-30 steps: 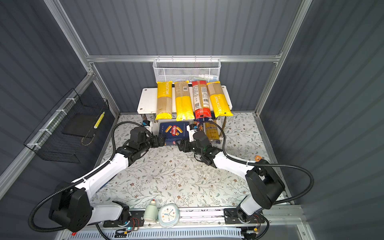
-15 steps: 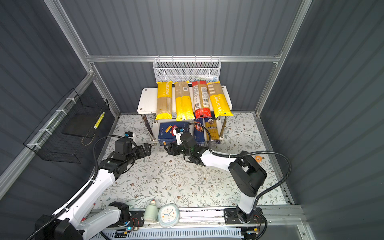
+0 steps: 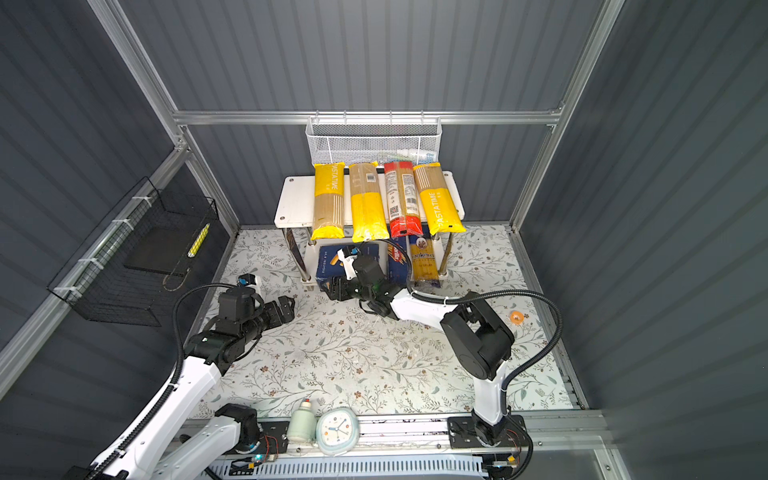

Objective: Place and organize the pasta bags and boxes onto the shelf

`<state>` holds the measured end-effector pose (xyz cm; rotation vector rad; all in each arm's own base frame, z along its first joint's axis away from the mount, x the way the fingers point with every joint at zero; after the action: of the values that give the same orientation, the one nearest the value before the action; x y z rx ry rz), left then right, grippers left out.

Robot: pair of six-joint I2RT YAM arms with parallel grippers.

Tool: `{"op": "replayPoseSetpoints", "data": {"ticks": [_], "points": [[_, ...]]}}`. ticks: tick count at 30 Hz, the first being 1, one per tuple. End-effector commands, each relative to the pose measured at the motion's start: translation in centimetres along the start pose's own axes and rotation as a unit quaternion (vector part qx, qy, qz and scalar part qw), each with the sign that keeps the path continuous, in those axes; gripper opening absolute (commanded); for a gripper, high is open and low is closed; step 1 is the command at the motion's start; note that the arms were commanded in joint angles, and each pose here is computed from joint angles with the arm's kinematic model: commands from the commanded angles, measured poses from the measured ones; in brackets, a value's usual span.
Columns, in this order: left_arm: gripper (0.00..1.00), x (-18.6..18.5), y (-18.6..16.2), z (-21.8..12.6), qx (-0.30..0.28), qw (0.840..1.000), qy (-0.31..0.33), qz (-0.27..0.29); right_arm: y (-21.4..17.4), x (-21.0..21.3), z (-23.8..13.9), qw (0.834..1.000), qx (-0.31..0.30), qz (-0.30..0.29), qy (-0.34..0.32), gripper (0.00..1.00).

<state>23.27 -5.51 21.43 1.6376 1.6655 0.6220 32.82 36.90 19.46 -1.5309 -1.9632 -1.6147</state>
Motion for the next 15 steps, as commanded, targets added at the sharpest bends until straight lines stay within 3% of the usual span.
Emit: {"op": "replayPoseSetpoints", "data": {"ticks": [1, 15], "points": [[0.99, 0.3, -0.6, 0.1, 0.009, 1.0, 0.004, -0.004, 0.2, 0.7, -1.0, 1.0, 0.01, -0.018, 0.003, 0.72], [0.99, 0.1, -1.3, 1.9, 0.02, 1.0, -0.008, 0.002, -0.7, -1.8, 0.4, 1.0, 0.014, 0.002, -0.011, 0.72]]}}
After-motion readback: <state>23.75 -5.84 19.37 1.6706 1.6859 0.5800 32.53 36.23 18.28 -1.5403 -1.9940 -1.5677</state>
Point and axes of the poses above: each gripper's point midway between its finger pads, its own z axis out along the fingers, its own x axis along the line the jaws close on, y = z × x, the point moved 7 cm from there along -z, back along the fingers, and after that the axes turned 11 degrees about z, right-handed, at the moved point
